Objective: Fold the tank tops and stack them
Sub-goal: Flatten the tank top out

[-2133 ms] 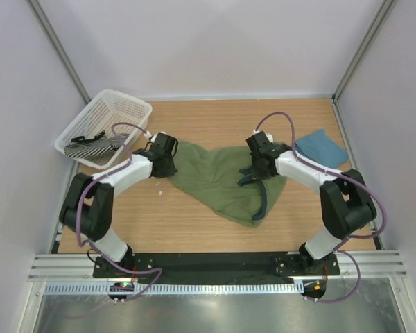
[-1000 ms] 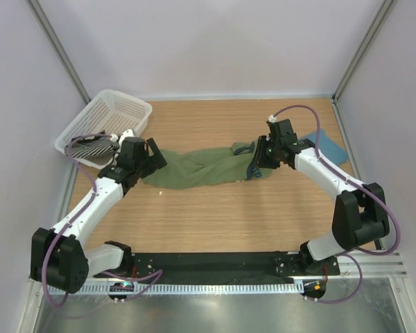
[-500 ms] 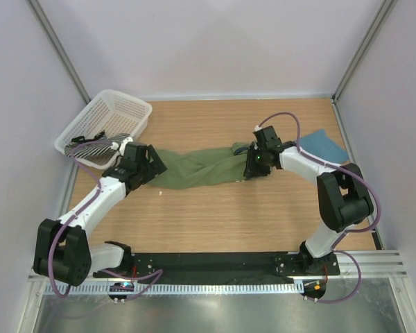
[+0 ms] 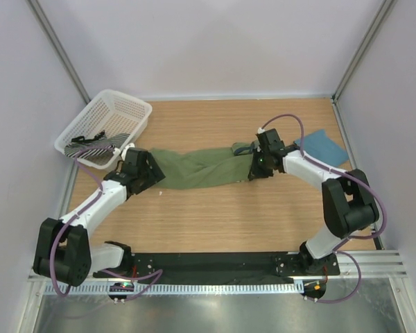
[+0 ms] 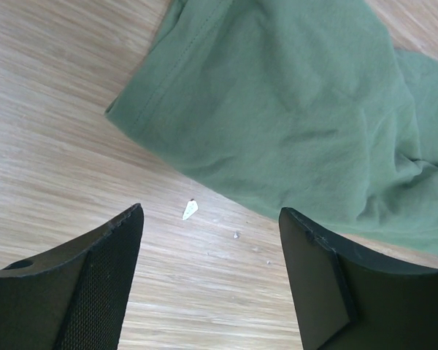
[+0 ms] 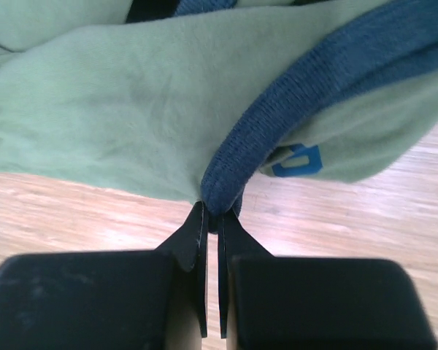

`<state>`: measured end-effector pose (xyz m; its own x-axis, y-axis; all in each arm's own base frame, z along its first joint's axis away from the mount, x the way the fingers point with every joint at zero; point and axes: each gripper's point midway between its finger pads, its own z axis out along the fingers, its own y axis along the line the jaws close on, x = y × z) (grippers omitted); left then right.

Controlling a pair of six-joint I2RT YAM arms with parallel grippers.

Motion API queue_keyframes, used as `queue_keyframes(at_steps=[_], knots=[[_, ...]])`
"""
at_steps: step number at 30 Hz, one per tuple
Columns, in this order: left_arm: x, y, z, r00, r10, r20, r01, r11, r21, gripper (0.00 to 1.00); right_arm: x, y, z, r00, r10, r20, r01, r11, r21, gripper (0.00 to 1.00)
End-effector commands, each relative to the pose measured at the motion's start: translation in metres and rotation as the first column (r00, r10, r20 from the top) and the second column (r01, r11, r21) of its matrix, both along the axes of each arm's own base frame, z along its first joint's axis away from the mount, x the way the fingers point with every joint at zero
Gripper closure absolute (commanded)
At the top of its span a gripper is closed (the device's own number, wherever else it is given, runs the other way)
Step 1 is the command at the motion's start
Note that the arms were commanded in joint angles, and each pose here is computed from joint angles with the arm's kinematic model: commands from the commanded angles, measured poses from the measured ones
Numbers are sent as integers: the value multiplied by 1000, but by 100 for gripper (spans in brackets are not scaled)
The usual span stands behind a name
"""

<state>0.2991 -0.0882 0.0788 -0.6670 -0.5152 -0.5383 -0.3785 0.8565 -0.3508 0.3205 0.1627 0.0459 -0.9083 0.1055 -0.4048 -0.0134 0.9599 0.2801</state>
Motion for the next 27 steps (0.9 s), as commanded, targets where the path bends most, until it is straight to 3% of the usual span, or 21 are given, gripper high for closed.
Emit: queue_keyframes(at_steps=[1, 5, 13, 24, 27], knots=[[4, 2, 2, 999, -7, 33, 7, 1000, 10, 26, 12, -16, 36, 994, -56, 97, 54, 998, 20, 99], [5, 13, -8, 999, 31, 11, -31, 997, 67, 33, 13, -22, 36, 994, -61, 92, 59, 998, 24, 99], [21, 22, -8, 997, 74, -3, -73, 989, 129, 56, 15, -26, 32, 993, -78, 84, 76, 997, 22, 99], [27, 44, -31, 985, 160, -60, -144, 966, 214, 58, 17, -24, 34, 994, -71, 87, 68, 997, 35, 99], [31, 42, -38, 984, 161, -78, -142, 968, 207, 68, 17, -23, 34, 994, -69, 87, 66, 997, 35, 99]])
